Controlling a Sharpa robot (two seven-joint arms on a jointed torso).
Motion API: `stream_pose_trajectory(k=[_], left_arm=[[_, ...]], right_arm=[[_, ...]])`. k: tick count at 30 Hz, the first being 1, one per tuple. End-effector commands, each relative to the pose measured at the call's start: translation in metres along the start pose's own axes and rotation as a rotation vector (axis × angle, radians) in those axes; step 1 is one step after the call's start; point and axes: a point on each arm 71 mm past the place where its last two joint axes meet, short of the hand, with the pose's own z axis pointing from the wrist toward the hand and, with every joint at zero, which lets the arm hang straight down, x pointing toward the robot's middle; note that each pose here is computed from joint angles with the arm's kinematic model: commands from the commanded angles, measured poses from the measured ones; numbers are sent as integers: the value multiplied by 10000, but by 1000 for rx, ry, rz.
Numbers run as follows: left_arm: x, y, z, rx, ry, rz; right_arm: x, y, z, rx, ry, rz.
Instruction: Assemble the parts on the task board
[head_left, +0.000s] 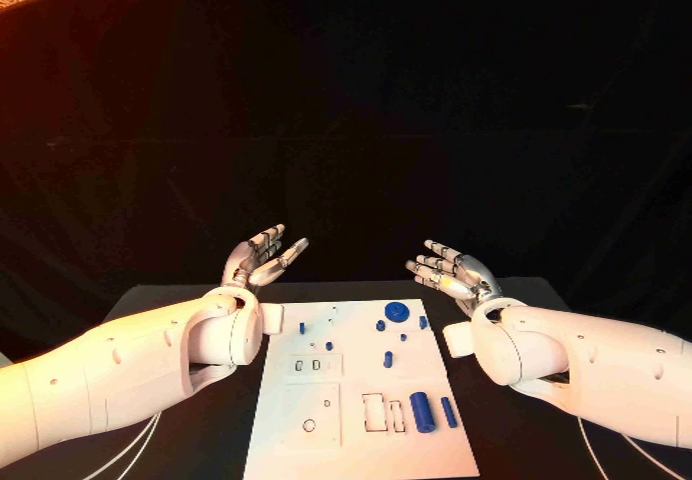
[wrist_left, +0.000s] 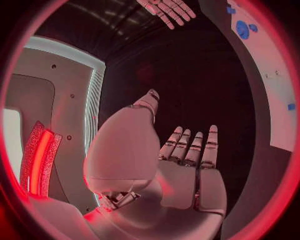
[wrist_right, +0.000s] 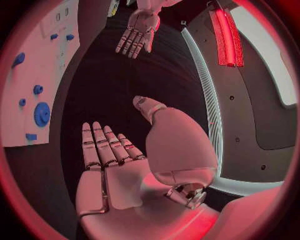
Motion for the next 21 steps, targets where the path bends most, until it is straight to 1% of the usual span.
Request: stream_pose_trajectory(k=[1,6,7,13,17,19,21], left_arm=[[50,-18,3,16,55,-34],[50,-18,3,16,55,-34],[-79,-14,-29,25,76,-40],[-137,-59,-83,46,96,-32],[-160,-95,-119,50,123,-32],[-169,-120,-135,53,133,-27],[-174,-147,-152,55,141,-25]], right_arm=[[81,-7,11,33,171,-20],[71,-4,20,41,195,-32],[-51,110,96,-63,185,-185],[-128,239,157,-161,183,-359],[-175,337,185,-219,175,-494],[-189,380,202,-237,174,-573],[-202,418,220,-240,171,-631]])
